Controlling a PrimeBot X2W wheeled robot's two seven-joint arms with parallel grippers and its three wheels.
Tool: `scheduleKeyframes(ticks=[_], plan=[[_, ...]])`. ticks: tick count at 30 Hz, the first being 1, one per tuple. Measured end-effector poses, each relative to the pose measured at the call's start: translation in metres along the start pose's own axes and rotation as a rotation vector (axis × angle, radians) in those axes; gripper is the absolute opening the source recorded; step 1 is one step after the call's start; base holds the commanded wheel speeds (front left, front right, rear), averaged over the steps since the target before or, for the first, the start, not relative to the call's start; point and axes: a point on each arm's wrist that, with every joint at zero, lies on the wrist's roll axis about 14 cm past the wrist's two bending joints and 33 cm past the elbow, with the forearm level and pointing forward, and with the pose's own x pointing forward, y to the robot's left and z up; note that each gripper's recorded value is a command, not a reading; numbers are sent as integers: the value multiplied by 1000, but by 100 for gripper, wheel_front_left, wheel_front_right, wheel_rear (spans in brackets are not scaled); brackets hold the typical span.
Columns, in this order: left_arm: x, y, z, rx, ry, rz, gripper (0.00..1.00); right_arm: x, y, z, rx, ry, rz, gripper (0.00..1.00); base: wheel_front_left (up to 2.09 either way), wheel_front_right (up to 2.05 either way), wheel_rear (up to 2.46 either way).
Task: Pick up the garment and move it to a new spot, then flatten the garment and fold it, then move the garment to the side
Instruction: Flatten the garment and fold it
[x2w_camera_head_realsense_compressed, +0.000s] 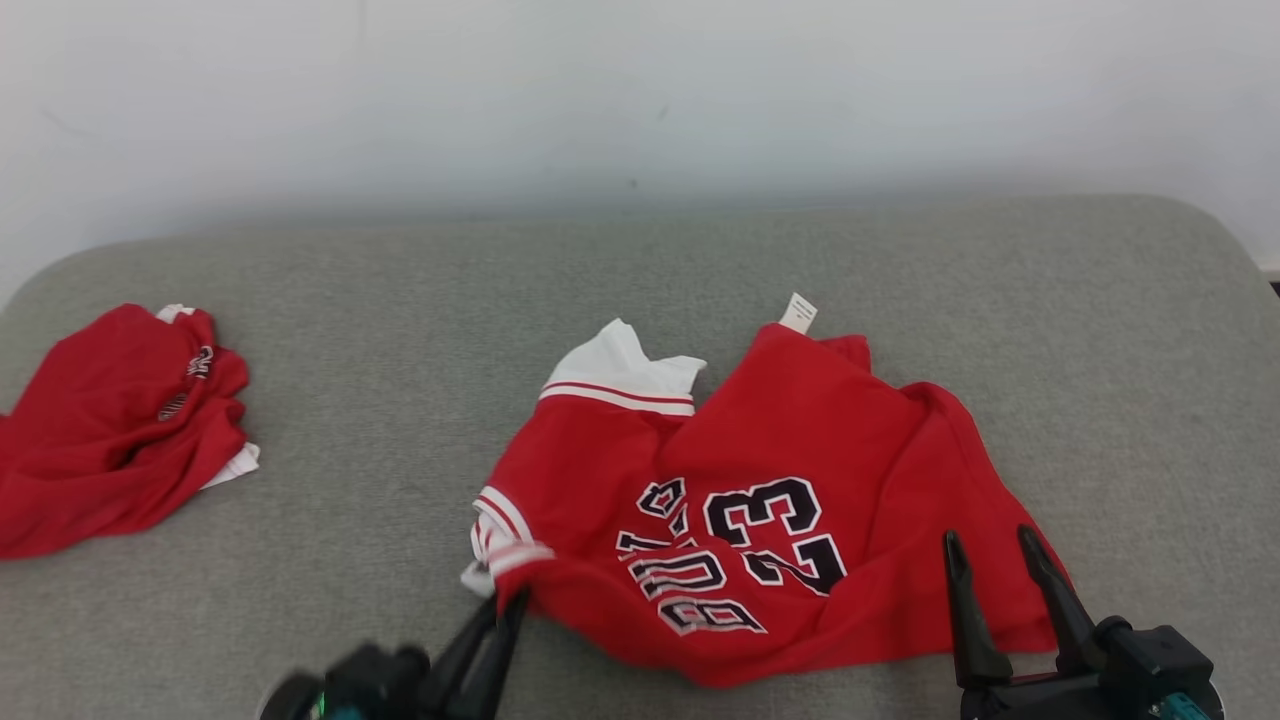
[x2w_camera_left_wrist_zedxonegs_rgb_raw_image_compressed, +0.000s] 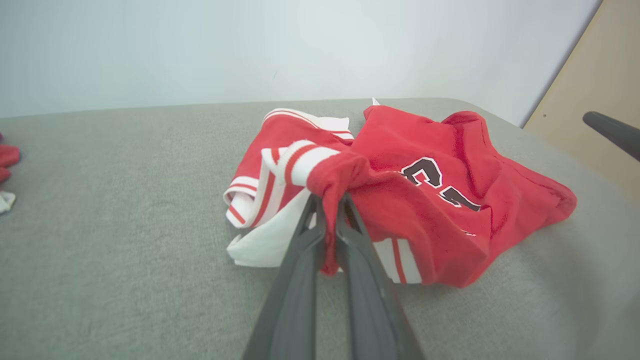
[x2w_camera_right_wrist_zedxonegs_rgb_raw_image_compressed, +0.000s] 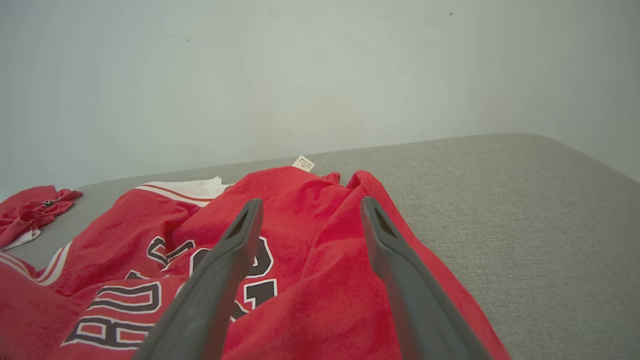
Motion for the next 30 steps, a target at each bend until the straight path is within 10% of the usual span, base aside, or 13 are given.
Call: scheduleKeyframes(ticks=[22,23,24,25,30], plan=[[129,38,-38,63,156,-59,0,-8,-58,-23,-12,77,-184,100,0,0,0],[130,38,-42,66,169,-59,42,-9,-59,-24,-13,82,-189,100,0,0,0],[131,39,-45,66,178,-56,42,-8,-59,-26,-13,86,-189,100,0,0,0],[133,39,-43,65,173,-56,96,-7,-59,-26,-13,86,-188,100,0,0,0],[134,39,-13,53,75,-41,100,-1,-51,-25,-4,81,-165,100,0,0,0]])
